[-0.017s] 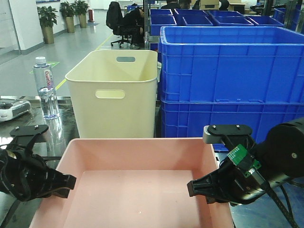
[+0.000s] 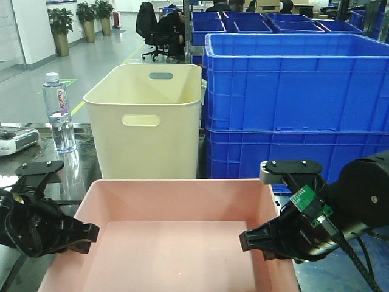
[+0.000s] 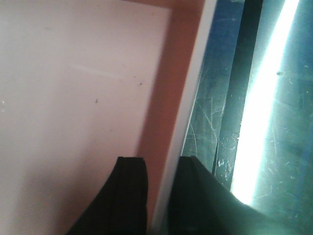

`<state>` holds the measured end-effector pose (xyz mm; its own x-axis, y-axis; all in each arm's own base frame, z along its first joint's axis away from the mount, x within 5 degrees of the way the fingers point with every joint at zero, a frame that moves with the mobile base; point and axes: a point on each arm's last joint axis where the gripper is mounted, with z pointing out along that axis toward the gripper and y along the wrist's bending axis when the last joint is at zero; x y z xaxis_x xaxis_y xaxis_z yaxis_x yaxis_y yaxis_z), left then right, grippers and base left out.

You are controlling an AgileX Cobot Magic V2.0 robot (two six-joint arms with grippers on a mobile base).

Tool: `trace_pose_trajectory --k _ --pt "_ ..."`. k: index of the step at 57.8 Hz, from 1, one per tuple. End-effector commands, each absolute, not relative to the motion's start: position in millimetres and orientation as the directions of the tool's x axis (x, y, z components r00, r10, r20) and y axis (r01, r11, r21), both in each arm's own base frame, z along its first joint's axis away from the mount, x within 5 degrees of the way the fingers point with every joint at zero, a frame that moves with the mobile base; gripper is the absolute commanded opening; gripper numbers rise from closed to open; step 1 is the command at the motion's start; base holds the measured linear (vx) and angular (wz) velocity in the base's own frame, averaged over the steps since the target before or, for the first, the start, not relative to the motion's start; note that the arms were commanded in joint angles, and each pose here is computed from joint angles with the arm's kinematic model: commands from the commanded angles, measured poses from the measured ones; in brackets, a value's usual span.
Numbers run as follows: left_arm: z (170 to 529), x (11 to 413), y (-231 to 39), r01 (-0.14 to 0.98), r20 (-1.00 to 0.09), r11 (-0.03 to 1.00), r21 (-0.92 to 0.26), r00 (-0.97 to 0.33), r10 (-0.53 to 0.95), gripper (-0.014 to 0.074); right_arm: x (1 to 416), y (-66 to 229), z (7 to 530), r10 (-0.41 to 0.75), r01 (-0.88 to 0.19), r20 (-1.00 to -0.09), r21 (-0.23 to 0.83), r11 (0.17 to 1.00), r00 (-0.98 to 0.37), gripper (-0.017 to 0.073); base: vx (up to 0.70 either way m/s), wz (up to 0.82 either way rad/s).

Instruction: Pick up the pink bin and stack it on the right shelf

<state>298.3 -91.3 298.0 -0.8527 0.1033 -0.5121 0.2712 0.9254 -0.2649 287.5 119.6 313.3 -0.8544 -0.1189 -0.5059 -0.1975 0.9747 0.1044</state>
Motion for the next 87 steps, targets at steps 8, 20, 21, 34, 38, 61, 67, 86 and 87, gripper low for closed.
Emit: trace_pose_trajectory --k 8,20,21,34,38,61,67,86,87 --pt "318 299 -92 0.292 -0.596 0.918 -0.27 -0.799 0.079 0.034 289 119 339 -0.122 -0.238 -0.634 0.102 0.966 -0.764 0.0401 0.0 0.0" --pt "323 298 -91 0.293 -0.617 0.918 -0.267 -0.784 0.071 0.0439 289 116 341 -0.143 -0.243 -0.646 0.068 0.968 -0.75 0.0509 0.0 0.0" --pt "324 298 -91 0.294 -0.619 0.918 -0.266 -0.782 0.071 0.0442 289 115 342 -0.147 -0.243 -0.646 0.061 0.968 -0.749 0.0512 0.0 0.0" --pt "357 276 -86 0.356 -0.723 0.909 -0.215 -0.684 0.097 0.0437 268 104 371 -0.153 -0.248 -0.716 0.03 0.968 -0.681 0.0488 0.0 0.0" --pt "373 263 -83 0.39 -0.767 0.903 -0.18 -0.631 0.119 0.0409 255 98 386 -0.141 -0.249 -0.751 0.032 0.968 -0.646 0.0433 0.0 0.0" --pt "400 179 -64 0.45 -0.9 0.89 -0.071 -0.413 0.137 -0.001 163 59 415 -0.07 -0.288 -0.941 0.03 0.957 -0.331 -0.0013 0.0 0.0" --pt "371 153 -59 0.47 -0.912 0.881 -0.058 -0.384 0.144 -0.0009 134 48 389 -0.075 -0.302 -0.967 0.002 0.953 -0.242 -0.0011 0.0 0.0" --pt "295 89 -44 0.45 -0.968 0.888 -0.094 -0.251 0.025 -0.0005 84 28 314 -0.089 -0.321 -0.987 -0.042 0.946 -0.133 -0.0011 0.0 0.0" --pt "293 88 -44 0.447 -0.97 0.89 -0.089 -0.243 0.025 -0.0005 84 28 312 -0.089 -0.322 -0.987 -0.042 0.946 -0.131 -0.0011 0.0 0.0"
